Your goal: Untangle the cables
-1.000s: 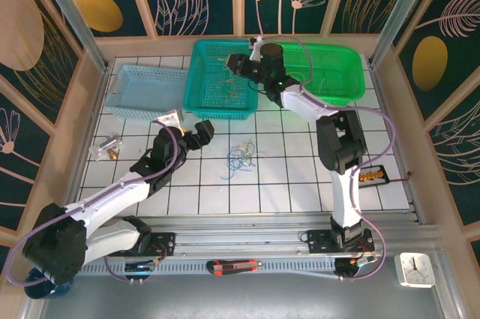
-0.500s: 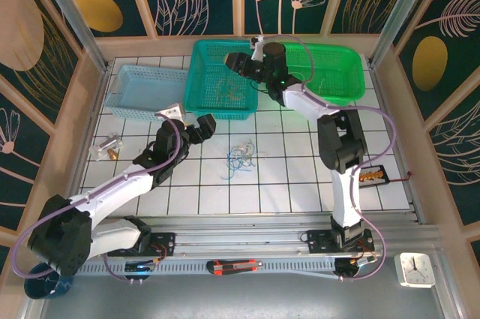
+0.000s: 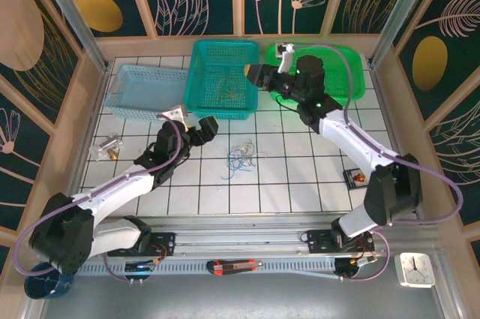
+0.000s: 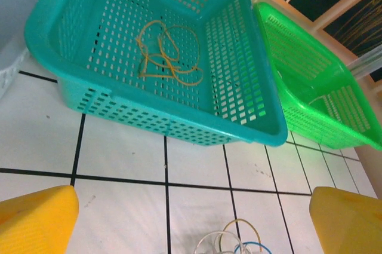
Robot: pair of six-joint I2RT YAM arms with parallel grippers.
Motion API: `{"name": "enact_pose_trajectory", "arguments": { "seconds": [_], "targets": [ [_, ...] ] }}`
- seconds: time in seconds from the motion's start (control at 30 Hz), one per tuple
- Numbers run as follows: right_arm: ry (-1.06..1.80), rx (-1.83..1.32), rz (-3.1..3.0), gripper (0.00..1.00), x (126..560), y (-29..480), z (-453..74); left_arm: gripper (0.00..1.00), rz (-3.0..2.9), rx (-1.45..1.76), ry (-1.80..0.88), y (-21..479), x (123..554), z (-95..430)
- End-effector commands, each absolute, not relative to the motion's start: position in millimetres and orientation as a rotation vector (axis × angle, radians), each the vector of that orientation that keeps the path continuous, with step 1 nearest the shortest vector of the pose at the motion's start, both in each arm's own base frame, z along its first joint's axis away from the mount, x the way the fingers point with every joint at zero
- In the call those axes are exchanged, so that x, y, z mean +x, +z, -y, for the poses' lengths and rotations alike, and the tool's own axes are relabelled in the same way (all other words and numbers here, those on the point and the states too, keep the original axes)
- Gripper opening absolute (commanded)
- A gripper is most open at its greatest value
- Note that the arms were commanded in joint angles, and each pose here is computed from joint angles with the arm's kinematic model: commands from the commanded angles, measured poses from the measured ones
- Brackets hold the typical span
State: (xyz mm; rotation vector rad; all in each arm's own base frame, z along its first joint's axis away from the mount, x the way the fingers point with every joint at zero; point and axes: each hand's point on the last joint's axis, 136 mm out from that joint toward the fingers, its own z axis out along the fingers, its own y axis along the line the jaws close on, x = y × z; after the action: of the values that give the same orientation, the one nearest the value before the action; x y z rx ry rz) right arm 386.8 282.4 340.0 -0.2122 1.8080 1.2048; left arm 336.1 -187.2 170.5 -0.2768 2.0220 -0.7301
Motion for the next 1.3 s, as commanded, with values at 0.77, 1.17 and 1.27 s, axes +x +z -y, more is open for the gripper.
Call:
{"name": "enact_pose_trajectory", "arguments": {
  "seconds": [0.77,1.17,1.27],
  "targets": [
    [0.988,-0.366,-2.352,0.45,221,112,-315,0.99,-2.194,-0.234,-0.89,121,317,213],
    [0.901,-0.398,-2.442,0.43,225,78,-338,0.99,-2.175,-0.198,-0.902,126,322,219],
    [0.885,-0.4,-2.45,0.43,228,74,-340,0.99,-2.174,-0.2,-0.905,125,322,219]
  ]
}}
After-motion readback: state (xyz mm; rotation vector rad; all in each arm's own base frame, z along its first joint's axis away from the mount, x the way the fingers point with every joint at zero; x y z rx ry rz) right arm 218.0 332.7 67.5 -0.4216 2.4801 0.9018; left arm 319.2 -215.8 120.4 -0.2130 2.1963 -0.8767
